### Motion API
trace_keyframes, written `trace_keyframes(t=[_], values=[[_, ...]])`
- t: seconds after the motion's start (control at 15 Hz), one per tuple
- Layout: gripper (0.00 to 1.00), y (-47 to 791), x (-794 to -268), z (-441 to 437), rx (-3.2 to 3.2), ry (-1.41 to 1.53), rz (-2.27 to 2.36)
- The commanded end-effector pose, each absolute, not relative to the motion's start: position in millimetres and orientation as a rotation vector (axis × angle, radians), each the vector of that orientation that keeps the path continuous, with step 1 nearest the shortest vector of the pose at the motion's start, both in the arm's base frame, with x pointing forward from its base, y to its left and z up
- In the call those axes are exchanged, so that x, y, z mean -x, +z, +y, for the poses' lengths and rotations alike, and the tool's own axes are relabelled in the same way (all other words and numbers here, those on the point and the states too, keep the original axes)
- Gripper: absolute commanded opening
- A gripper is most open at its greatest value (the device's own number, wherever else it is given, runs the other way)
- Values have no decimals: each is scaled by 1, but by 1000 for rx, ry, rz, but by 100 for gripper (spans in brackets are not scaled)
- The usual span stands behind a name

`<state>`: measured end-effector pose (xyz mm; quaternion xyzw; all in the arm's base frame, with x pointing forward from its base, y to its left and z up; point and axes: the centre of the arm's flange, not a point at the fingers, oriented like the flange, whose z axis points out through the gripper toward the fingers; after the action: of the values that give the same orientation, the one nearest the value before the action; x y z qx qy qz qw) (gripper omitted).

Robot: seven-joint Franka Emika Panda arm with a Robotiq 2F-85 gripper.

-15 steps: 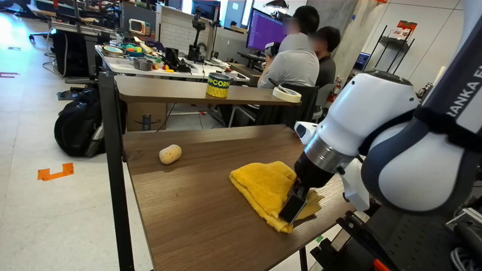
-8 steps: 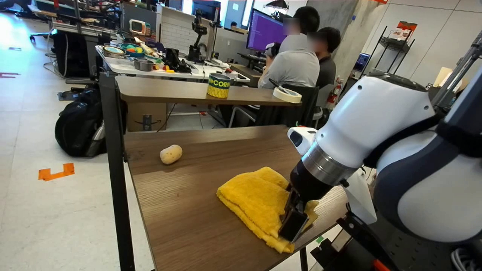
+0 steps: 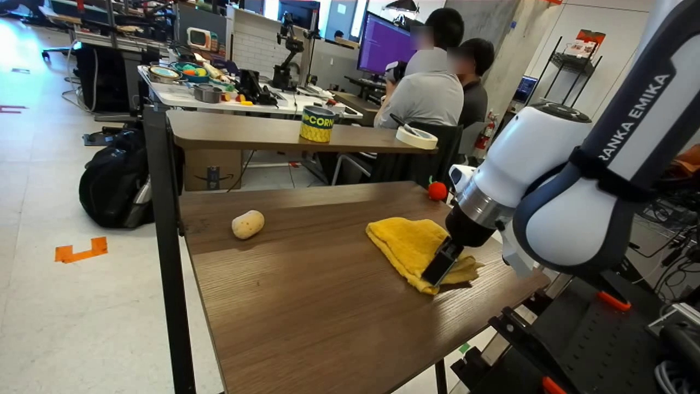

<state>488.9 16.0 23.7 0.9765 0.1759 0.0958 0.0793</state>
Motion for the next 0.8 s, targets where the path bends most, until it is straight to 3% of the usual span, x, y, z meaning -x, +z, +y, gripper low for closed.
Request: trace_keyframes(t=[0.0, 0.33, 0.73], values=[[100, -11, -502, -15, -2908, 160, 350], [100, 22, -505, 2, -2993, 211, 330], [100, 105, -471, -21, -3062, 353, 354]])
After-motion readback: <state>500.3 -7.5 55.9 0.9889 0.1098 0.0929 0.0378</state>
